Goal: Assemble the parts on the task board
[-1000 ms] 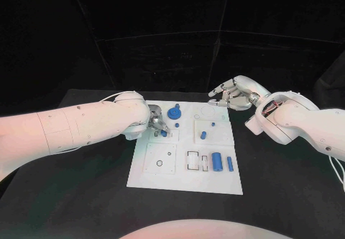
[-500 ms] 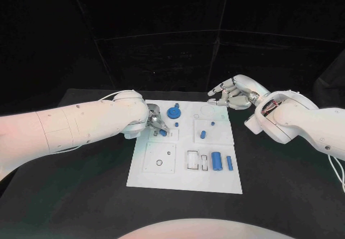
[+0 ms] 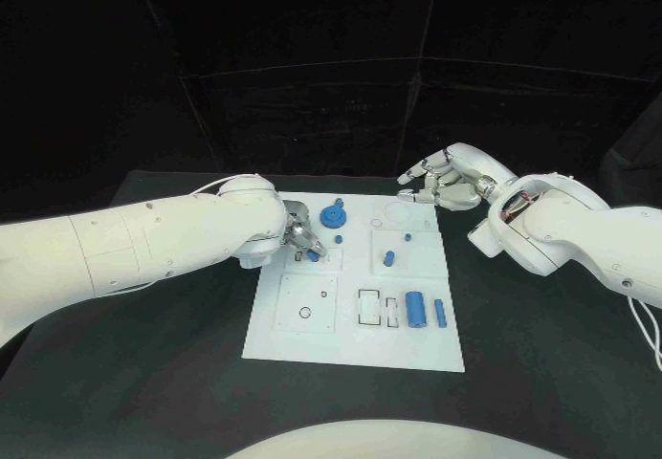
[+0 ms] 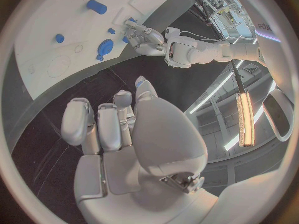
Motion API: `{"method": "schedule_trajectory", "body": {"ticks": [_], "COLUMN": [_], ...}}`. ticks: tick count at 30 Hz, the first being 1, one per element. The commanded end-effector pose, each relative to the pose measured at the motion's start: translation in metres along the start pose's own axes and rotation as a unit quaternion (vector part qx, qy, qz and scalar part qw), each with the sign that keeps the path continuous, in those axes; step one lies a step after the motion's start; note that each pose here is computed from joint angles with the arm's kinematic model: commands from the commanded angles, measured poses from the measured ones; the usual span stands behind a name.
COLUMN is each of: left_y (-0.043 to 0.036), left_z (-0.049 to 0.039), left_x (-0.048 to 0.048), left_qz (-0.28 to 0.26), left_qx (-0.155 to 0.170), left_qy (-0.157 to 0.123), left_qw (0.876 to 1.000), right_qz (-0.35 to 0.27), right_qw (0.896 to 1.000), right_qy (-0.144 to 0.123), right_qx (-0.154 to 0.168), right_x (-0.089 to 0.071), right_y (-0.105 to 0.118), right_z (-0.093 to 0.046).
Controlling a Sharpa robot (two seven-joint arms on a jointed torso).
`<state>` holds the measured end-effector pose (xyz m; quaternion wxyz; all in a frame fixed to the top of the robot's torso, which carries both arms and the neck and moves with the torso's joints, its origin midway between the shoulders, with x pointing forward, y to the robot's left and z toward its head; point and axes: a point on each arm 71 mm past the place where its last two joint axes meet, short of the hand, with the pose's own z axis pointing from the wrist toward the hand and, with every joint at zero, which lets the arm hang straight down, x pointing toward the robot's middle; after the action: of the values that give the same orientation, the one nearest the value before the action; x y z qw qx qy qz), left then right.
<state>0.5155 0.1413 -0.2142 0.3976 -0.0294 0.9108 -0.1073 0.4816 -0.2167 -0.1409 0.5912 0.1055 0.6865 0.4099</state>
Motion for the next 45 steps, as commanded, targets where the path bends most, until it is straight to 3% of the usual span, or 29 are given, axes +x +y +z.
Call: {"method": "schedule_trajectory", "body": {"ticks": [1,18,33,45], "left_y": [-0.0011,0.0027,0.0076,0.0129], "left_z": [-0.0008,-0.0060,-0.0171,-0.0132], "left_x": [-0.0008,-0.0019,-0.0020,0.0073], "left_qz": [-0.005,-0.054,-0.111,-0.107], "left_qx": [0.001,0.021,0.050,0.052], "left_qy": [-0.005,-0.024,-0.091,-0.136], "left_qw": [1.000,0.998,0.988,0.984], "right_qz": [0.001,0.001,0.002,0.002], "right_qw": [1.000,1.000,1.000,1.000], "right_qy": [-0.002,-0.003,-0.005,-0.006], "right_qx": [-0.006,-0.004,0.000,0.002], "right_x": [-0.001,-0.001,-0.003,-0.004], "right_y": [0.002,0.001,-0.001,-0.003], "right_z": [0.001,0.002,0.001,0.000]}}
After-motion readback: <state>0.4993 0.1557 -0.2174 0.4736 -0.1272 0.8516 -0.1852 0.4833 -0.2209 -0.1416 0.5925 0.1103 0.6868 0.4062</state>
